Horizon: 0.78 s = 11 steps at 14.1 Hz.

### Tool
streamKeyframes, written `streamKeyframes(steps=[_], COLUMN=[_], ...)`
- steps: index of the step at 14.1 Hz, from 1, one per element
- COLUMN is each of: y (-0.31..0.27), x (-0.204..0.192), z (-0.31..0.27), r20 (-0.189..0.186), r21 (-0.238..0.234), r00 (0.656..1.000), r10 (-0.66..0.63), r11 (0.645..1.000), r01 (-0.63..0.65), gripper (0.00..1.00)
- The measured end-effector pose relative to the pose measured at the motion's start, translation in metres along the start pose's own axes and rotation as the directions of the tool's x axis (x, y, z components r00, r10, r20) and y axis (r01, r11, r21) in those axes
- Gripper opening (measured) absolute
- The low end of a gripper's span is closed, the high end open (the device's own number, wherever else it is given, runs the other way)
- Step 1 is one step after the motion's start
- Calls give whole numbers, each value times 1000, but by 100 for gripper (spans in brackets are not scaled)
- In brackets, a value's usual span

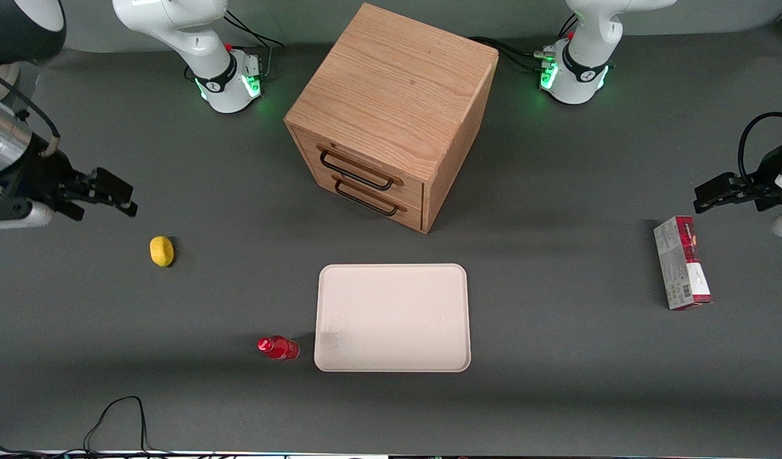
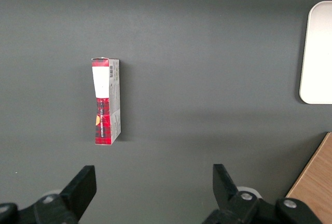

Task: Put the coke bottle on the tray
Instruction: 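Move the right gripper over the red Coca-Cola bottle beside the tray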

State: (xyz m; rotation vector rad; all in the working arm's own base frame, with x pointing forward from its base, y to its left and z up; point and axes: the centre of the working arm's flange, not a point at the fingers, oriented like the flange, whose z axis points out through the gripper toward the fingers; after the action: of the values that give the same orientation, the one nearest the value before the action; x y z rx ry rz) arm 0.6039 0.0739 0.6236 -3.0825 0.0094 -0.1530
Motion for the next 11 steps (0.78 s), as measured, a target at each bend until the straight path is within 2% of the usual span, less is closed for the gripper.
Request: streamKeyframes(steps=[3,5,9,11], y=[-30,-57,-105,-125], x=[48,72,104,113], z=[24,46,124,168], r20=[-22,-30,-46,-60], r21=[7,27,74,55], r00=[1000,999,996,992], r10=[-7,-19,-71,-111], r11=[1000,999,994,992], r01=[7,20,74,115], gripper=[100,100,100,100])
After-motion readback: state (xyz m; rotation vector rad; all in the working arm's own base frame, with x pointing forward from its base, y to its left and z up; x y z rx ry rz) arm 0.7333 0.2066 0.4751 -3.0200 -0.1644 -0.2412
